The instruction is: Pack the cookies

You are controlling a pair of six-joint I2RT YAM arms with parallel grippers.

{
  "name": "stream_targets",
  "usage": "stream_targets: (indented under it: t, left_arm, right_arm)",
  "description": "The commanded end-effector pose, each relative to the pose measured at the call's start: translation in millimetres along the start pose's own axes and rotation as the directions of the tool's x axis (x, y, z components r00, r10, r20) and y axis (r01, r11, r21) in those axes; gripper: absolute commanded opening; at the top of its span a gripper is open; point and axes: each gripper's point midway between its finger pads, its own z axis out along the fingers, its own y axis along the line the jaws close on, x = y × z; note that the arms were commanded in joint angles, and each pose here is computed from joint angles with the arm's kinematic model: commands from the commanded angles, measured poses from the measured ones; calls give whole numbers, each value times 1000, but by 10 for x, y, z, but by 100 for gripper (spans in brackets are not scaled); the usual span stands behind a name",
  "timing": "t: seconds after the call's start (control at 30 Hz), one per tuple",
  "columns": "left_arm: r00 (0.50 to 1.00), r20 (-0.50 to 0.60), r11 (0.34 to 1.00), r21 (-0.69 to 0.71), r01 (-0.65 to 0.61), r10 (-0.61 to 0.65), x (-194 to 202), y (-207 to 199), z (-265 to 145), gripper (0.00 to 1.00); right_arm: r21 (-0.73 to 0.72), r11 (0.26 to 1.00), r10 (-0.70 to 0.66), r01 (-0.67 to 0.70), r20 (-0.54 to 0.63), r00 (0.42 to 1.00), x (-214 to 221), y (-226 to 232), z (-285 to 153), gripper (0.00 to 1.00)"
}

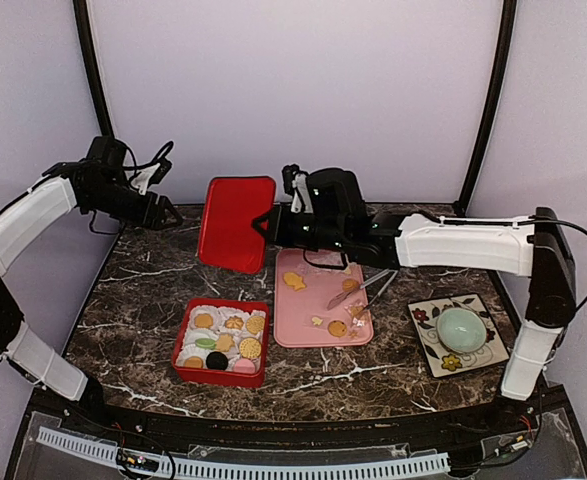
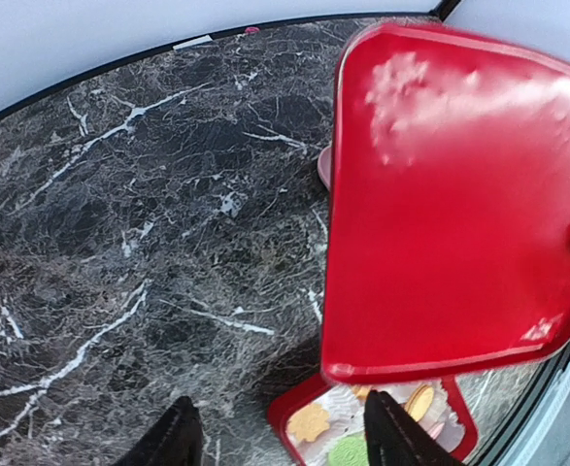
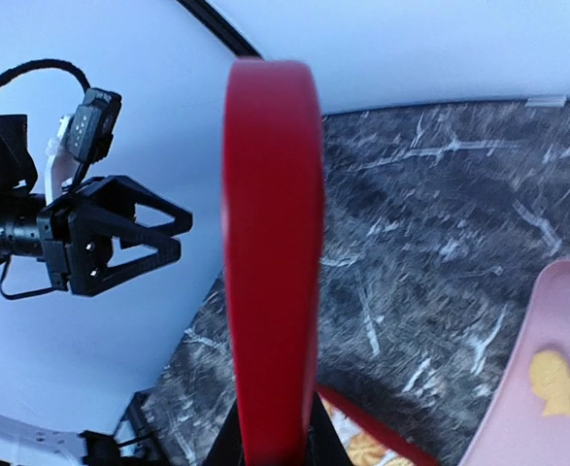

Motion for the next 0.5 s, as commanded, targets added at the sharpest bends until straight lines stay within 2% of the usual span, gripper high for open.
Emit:
stream_targets:
  t: [0.0,0.07,0.17,0.23,0.3,0.37,0.47]
  left_arm:
    - [999,-26,998,-43,-39,38,159,-9,-176,65]
    - [999,-24,998,-57,-24,23,199,48,-209,66]
    - [999,-18,998,-62,26,-27,243,175,-265,68]
    - [998,-15,996,-75,51,-53,265,266,-300,69]
    - [998,-12,994,-83,66,-67,278,323,-334,69]
    - [997,-13,994,-83,69,-70,294,330,-353,69]
    - [997,-19,995,-65,78,-80,340,300,-334,69]
  right_arm:
    - [245,895,-389,373,20,921,-246,266,-359,0]
    - [381,763,-550,523,-44,834,-172,294,-440,0]
    - [503,502,-738,704,-176,652,33,400,-523,0]
    - [531,279,-832,800,-281,478,248,508,-517,0]
    - [537,63,-875,841,-375,305,466,613,-525,0]
    - [517,-109,-884,849,-441,155,712,693,-523,0]
    - [470,-258,-869,844,-495,10,1025,693,-474,0]
